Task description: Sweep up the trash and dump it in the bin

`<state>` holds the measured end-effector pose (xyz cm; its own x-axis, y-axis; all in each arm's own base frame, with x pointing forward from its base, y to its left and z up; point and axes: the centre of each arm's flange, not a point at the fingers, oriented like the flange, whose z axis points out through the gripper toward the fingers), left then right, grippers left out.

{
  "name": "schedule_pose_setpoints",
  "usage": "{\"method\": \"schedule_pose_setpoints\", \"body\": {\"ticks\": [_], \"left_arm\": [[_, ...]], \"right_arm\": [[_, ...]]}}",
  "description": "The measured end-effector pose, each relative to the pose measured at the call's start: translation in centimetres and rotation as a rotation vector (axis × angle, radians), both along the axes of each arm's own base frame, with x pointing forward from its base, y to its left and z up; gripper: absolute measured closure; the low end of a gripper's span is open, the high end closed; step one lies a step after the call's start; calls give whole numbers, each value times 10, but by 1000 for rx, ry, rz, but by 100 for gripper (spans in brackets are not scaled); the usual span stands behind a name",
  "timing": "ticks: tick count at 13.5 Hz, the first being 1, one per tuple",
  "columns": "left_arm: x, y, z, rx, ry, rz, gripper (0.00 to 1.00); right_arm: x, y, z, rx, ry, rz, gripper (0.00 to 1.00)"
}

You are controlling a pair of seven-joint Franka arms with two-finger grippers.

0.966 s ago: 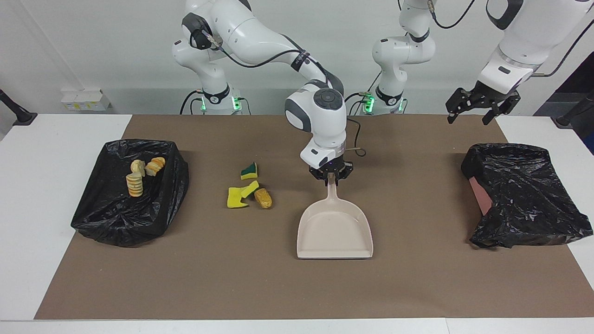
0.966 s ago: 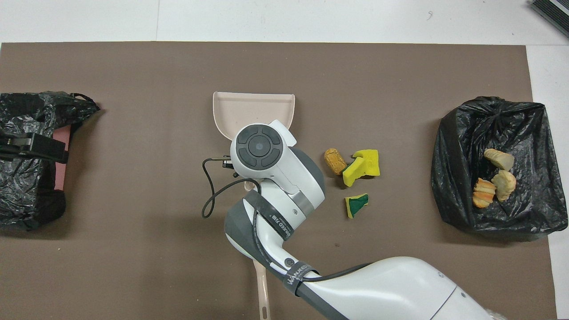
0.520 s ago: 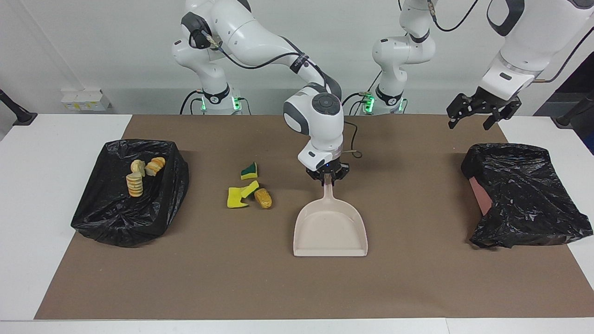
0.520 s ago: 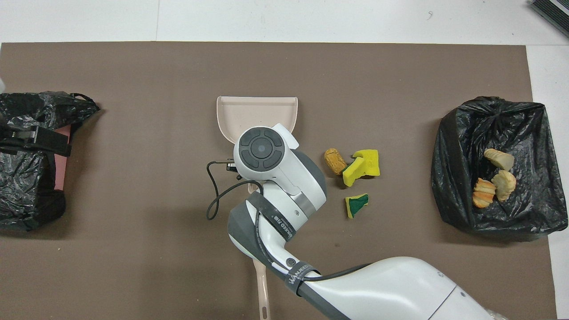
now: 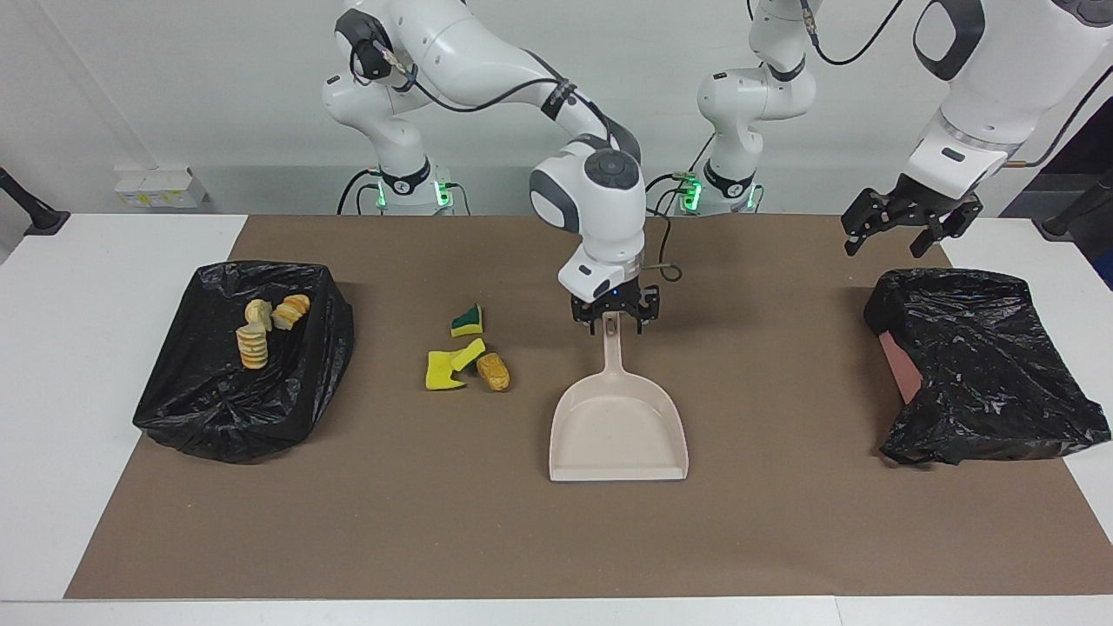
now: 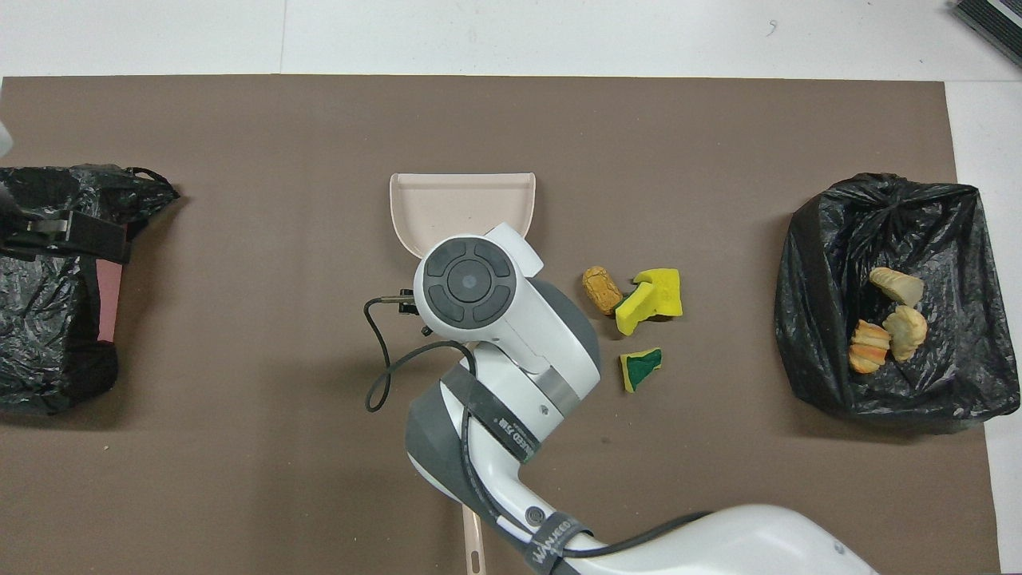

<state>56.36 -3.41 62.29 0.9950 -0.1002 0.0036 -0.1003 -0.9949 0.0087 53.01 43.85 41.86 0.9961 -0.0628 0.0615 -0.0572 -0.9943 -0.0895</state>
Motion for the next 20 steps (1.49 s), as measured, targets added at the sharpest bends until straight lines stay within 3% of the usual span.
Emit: {"method": "schedule_pose_setpoints", "body": {"ticks": [3, 7, 10, 16, 20], "left_arm": [[0, 0, 0, 0, 0, 0, 0], [0, -1, 0, 0, -3, -2, 0], [1, -7, -1, -1, -7, -12, 0], [12, -70, -47, -8, -28, -75, 0], [9, -134, -89, -20, -56, -93, 0]], "right_arm": [[-59, -2, 24, -3, 48, 27, 0], [-141, -1, 4, -23, 145, 64, 0], [-189, -8, -10, -22, 212, 66, 0], [-245, -7, -64, -3, 211, 99, 0], [-251, -9, -72, -12, 215, 118, 2]]}}
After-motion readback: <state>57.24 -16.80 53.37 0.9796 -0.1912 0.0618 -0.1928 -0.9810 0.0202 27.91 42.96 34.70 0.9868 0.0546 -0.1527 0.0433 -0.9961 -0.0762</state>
